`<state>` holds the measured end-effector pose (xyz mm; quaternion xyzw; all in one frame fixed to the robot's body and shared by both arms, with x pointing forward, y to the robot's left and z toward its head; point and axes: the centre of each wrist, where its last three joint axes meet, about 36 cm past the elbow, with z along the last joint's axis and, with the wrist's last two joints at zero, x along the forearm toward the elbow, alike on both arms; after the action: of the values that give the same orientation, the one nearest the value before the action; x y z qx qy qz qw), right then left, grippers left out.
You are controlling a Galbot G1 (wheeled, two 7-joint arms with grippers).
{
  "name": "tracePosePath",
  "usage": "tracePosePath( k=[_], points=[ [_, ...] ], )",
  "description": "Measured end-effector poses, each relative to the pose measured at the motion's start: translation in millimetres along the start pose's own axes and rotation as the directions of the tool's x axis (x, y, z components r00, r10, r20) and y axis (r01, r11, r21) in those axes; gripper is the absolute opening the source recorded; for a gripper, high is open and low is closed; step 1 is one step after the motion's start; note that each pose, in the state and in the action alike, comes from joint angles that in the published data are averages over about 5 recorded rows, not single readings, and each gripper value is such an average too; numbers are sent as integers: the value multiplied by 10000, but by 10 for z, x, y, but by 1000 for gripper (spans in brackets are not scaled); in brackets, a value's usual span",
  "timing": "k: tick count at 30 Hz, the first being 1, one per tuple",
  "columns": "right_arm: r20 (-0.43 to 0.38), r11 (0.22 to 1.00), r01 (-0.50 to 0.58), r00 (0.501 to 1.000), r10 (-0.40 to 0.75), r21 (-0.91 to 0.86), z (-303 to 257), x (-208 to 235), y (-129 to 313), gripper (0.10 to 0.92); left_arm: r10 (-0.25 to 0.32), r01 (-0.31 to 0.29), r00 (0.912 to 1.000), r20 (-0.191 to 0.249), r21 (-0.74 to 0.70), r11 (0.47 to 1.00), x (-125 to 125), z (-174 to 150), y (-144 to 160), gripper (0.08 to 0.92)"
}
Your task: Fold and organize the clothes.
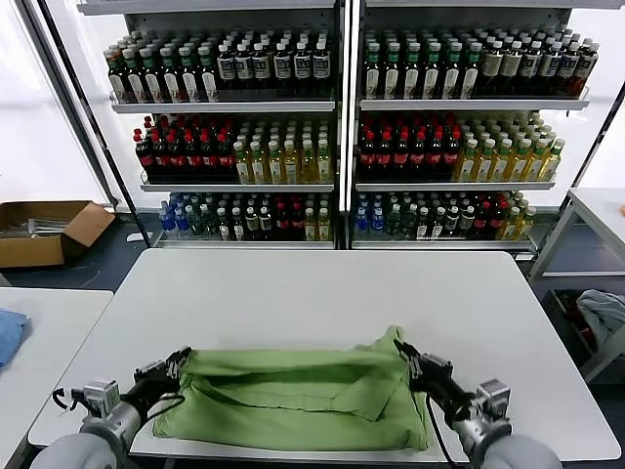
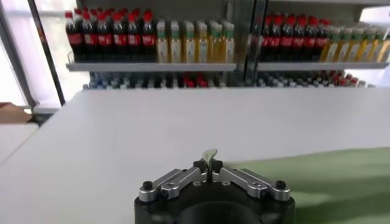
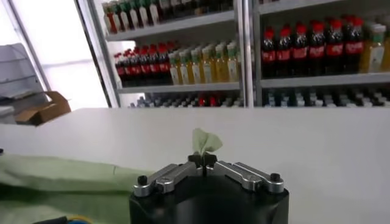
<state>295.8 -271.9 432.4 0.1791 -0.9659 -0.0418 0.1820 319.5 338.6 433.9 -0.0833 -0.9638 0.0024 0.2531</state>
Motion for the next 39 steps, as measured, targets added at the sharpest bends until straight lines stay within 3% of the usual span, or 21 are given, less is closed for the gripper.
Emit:
tracePosePath(
  k=[6, 11, 17, 24, 28, 31, 39],
  points=[
    [237, 9992, -398, 9989, 398, 7, 27, 127, -58, 293, -191, 184, 9994, -296, -228, 9996, 153, 63, -27, 148],
    [848, 9970, -772, 9934, 776, -80, -31, 172, -204, 431, -470, 462, 9987, -172, -448, 9979, 261, 5, 3, 292],
    [1624, 9895, -1393, 9762, 1437, -385, -78, 224, -439, 596, -847, 862, 9960, 278, -605, 9944, 368, -75, 42, 465],
    [2188, 9795, -1918, 9549, 2008, -618, -70, 347, -623, 789, -1122, 1136, 9928, 427, -296, 9931, 391, 44, -39, 664],
    [2355, 9748, -2136, 9460, 2229, -650, -51, 424, -692, 820, -1270, 1272, 9916, 253, -74, 9918, 325, 181, -144, 776],
    [2461, 9718, -2258, 9402, 2356, -676, -42, 473, -722, 822, -1402, 1402, 9901, 44, 35, 9901, 259, 278, -235, 815],
    [2776, 9684, -2387, 9277, 2495, -728, -53, 538, -766, 823, -1480, 1491, 9875, -548, 178, 9887, 157, 463, -471, 796]
  ],
)
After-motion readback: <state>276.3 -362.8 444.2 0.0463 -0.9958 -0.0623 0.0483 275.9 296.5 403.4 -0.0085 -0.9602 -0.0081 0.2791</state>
